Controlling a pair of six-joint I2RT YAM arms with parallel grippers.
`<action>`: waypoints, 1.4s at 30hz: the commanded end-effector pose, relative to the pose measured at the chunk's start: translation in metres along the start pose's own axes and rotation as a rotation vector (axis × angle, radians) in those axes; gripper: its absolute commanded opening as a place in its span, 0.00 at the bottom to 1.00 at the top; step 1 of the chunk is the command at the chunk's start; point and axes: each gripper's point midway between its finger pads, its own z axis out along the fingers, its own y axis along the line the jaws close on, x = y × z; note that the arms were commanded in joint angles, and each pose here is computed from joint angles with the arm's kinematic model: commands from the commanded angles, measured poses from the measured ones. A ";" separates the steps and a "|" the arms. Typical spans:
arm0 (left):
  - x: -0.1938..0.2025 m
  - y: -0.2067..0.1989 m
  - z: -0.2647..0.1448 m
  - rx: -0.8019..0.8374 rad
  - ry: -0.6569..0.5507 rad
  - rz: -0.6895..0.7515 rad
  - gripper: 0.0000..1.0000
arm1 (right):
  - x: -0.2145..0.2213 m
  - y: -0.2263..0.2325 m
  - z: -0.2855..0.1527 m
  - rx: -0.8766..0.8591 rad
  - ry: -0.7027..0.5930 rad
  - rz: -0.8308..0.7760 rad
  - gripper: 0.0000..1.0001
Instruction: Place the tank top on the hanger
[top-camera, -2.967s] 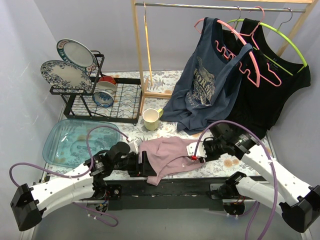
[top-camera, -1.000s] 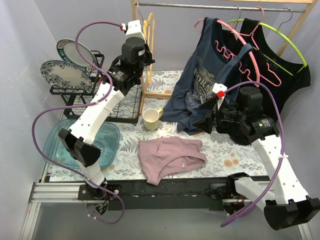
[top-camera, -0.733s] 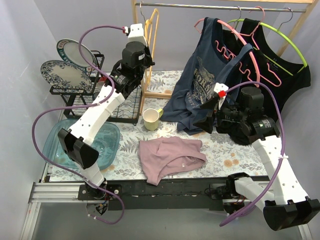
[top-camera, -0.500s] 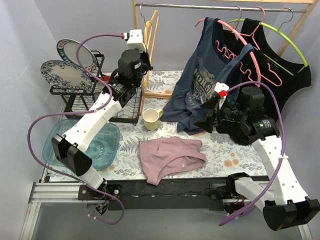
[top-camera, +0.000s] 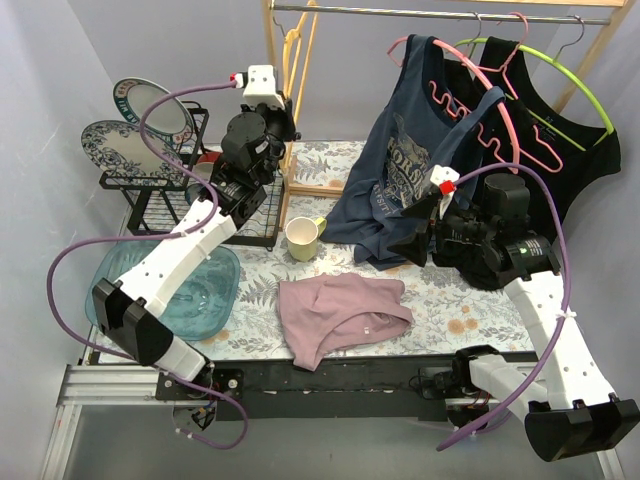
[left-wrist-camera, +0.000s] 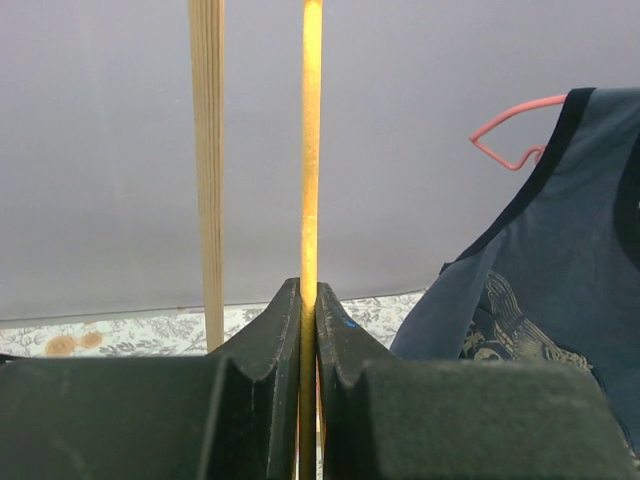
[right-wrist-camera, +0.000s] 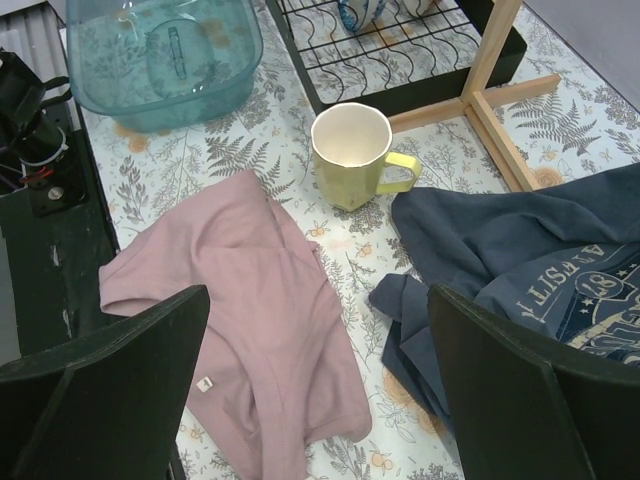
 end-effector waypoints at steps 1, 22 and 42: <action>-0.044 -0.004 -0.027 0.067 -0.091 -0.046 0.00 | -0.009 0.003 -0.003 -0.004 -0.034 -0.025 0.99; 0.025 -0.092 -0.202 0.652 0.118 0.006 0.00 | -0.134 -0.001 -0.022 0.007 -0.083 -0.260 0.96; 0.052 -0.120 -0.273 1.037 0.383 0.056 0.00 | -0.062 0.036 -0.017 -0.245 0.076 -0.356 0.96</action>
